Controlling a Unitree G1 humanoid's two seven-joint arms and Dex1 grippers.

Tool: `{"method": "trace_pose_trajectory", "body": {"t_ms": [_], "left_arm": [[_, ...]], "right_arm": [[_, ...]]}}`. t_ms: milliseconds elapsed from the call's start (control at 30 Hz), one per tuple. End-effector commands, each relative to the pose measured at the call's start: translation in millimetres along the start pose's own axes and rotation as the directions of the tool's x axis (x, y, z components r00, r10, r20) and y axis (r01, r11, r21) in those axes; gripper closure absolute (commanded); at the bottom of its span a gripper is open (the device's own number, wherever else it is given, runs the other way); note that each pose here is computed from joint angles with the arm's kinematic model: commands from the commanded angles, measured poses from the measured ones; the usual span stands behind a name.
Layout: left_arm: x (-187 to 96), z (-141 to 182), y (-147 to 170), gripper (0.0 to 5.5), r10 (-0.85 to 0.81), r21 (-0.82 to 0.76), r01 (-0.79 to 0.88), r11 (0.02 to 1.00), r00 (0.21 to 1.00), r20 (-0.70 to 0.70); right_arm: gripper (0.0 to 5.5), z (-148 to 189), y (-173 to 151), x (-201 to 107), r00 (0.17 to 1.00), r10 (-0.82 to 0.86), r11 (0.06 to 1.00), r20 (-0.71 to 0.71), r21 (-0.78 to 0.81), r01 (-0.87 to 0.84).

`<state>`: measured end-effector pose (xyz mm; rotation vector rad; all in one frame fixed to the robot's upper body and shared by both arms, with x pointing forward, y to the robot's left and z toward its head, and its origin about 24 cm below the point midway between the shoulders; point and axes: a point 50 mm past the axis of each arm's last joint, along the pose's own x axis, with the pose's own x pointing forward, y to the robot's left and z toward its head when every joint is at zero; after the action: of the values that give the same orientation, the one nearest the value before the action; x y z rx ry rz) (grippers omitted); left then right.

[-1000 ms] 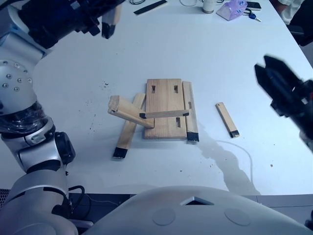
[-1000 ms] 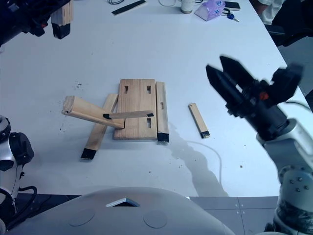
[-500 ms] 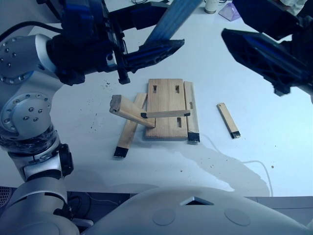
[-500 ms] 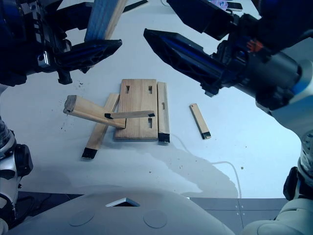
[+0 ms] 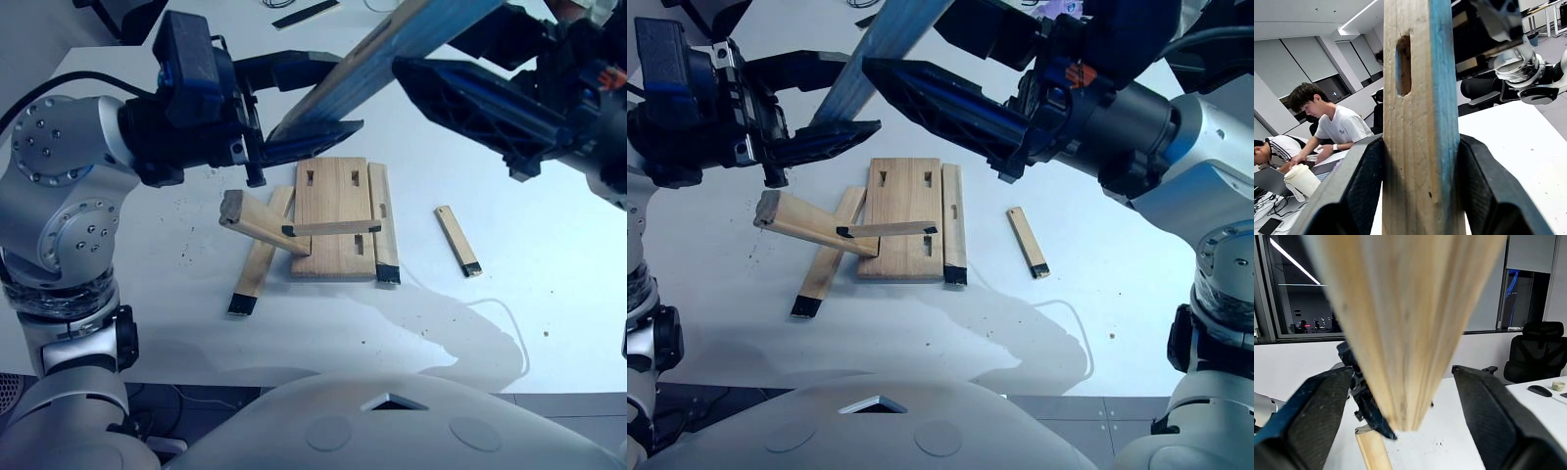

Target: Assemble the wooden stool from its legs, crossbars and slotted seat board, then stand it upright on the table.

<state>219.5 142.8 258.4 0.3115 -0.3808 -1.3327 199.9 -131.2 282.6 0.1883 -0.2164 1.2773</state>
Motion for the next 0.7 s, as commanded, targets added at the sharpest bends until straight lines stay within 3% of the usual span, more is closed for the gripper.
{"method": "trace_pose_trajectory", "body": {"t_ms": [33,200,500,700], "left_arm": [[0.1,-2.8,-3.6,3.37,-0.018,0.021,0.018,1.000,1.000,-0.022],[1.0,-2.8,-4.9,3.37,-0.019,0.025,0.019,1.000,1.000,-0.020],[1.9,-2.0,-5.8,3.37,-0.015,0.032,0.015,0.999,1.000,-0.015],[3.2,-1.2,-3.5,3.37,0.001,0.027,-0.001,1.000,1.000,-0.011]], "right_arm": [[1.77,-1.2,0.9,4.7,1.000,0.022,1.000,-0.018,-0.002,-0.022],[1.99,-4.1,0.7,7.9,0.999,0.043,0.999,-0.033,0.000,-0.043],[3.39,-8.1,2.1,4.9,0.996,0.068,0.998,-0.065,-0.013,-0.069],[3.44,-14.7,2.4,2.8,0.995,0.055,0.998,-0.086,-0.024,-0.057]]}}
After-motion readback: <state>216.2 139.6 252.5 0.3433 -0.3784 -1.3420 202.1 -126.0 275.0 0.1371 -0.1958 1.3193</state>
